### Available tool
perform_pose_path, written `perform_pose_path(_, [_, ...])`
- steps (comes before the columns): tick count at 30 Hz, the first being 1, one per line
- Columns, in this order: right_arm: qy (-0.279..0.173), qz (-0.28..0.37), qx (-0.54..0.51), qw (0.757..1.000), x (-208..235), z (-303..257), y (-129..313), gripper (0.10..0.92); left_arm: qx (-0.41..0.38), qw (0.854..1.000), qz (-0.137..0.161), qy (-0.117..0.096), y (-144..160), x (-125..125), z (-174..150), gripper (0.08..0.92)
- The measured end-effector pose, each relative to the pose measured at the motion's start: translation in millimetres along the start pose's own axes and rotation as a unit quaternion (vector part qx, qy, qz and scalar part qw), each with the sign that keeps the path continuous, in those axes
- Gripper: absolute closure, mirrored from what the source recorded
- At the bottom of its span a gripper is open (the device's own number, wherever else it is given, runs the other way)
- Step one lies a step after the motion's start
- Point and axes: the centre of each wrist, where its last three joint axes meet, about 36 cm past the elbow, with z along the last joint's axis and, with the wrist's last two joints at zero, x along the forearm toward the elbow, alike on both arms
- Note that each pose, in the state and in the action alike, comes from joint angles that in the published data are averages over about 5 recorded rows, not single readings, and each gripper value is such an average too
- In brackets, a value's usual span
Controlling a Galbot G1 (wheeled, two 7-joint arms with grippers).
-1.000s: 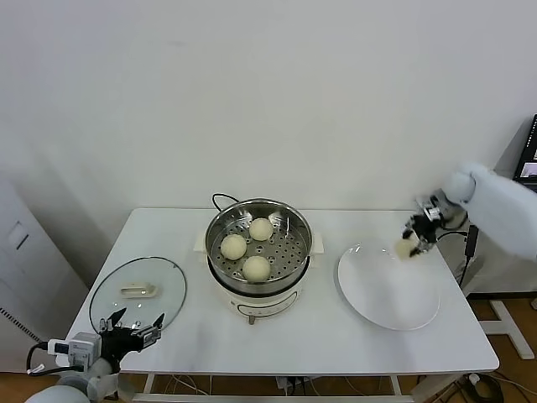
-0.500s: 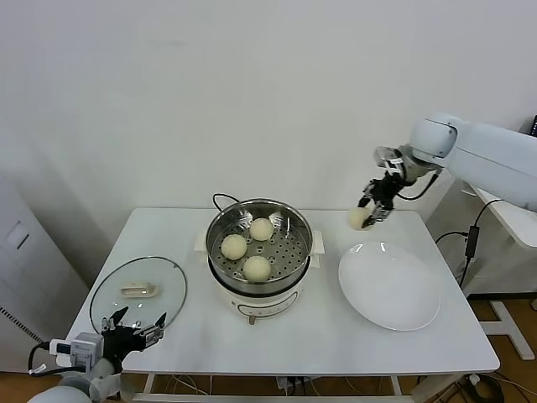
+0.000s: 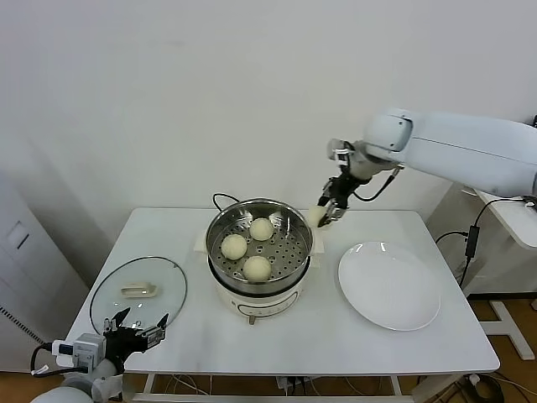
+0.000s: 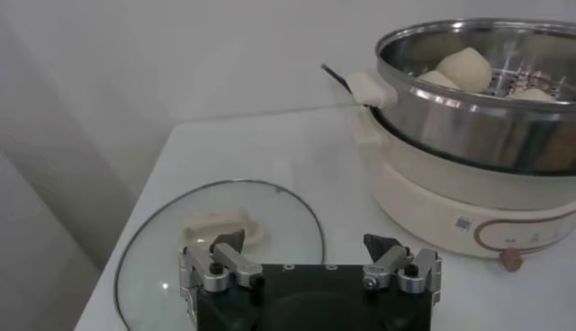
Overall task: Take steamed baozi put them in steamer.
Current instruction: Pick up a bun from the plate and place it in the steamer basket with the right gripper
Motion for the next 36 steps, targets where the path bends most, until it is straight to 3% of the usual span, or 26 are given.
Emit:
perform_pose_path(13, [0.018, 0.0, 0.003, 1.0, -53.3, -45.5, 10.5, 0.53, 0.002, 1.0, 0.001, -0.001, -0.4, 0.3, 0.2, 0.177])
perform_pose_path(30, [0.036, -0.005, 0.016, 0.999, -112.1, -46.7, 19.9, 0.53, 0.001, 1.0, 0.002, -0.003, -0.6, 2.3, -1.1, 0.177])
perform_pose_path(36, [0.034, -0.006, 0.016, 0.999, -124.9, -46.7, 23.3, 0.472, 0.001, 1.0, 0.002, -0.003, -0.6, 2.1, -1.0, 0.177])
